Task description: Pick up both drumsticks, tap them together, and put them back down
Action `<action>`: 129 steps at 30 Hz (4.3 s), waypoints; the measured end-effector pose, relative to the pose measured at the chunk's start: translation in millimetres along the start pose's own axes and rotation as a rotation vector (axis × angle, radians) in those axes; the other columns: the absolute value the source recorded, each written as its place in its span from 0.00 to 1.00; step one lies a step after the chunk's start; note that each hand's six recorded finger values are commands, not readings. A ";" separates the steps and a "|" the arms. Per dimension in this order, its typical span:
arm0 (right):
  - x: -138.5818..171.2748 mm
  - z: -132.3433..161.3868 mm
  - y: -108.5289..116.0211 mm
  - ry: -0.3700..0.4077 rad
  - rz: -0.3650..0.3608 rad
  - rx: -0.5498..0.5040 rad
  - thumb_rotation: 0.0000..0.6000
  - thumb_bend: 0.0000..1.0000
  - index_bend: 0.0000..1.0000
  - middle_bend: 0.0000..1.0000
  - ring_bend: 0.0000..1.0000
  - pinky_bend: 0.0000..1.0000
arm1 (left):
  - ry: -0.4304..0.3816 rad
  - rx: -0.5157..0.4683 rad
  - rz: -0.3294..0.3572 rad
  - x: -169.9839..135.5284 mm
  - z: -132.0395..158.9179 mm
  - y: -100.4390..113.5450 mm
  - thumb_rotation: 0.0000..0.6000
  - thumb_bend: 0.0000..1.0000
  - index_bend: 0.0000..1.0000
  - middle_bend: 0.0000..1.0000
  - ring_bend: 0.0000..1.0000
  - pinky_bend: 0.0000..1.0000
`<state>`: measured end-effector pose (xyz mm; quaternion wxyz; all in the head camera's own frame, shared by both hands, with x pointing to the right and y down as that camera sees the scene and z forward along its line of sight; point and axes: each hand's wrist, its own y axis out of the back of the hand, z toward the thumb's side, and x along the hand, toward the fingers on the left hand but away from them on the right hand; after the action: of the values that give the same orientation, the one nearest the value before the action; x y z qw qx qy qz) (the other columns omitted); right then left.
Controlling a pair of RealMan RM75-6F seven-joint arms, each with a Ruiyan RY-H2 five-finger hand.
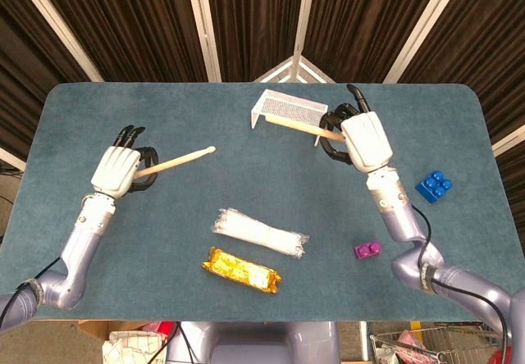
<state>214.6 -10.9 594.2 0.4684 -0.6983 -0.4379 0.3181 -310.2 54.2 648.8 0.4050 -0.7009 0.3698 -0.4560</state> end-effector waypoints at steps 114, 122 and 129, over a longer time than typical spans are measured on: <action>87.4 -38.0 -133.1 0.026 0.413 0.351 1.00 0.47 0.72 0.62 0.40 0.08 | -0.068 0.306 -0.143 -14.9 -74.2 -77.3 1.00 0.53 0.56 0.56 0.09 0.00; 81.4 -35.5 -151.7 0.002 0.439 0.358 1.00 0.47 0.72 0.62 0.40 0.08 | -0.069 0.311 -0.183 -16.3 -74.2 -99.0 1.00 0.53 0.56 0.55 0.09 0.00; 82.7 -36.1 -159.1 -0.008 0.459 0.356 1.00 0.47 0.72 0.62 0.40 0.08 | -0.092 0.318 -0.193 -17.3 -69.7 -105.9 1.00 0.50 0.49 0.49 0.08 0.00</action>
<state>229.8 79.1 752.8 0.4976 -0.6847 -0.2076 0.4903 -365.2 95.7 756.6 0.4814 -0.6804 0.2053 -0.5129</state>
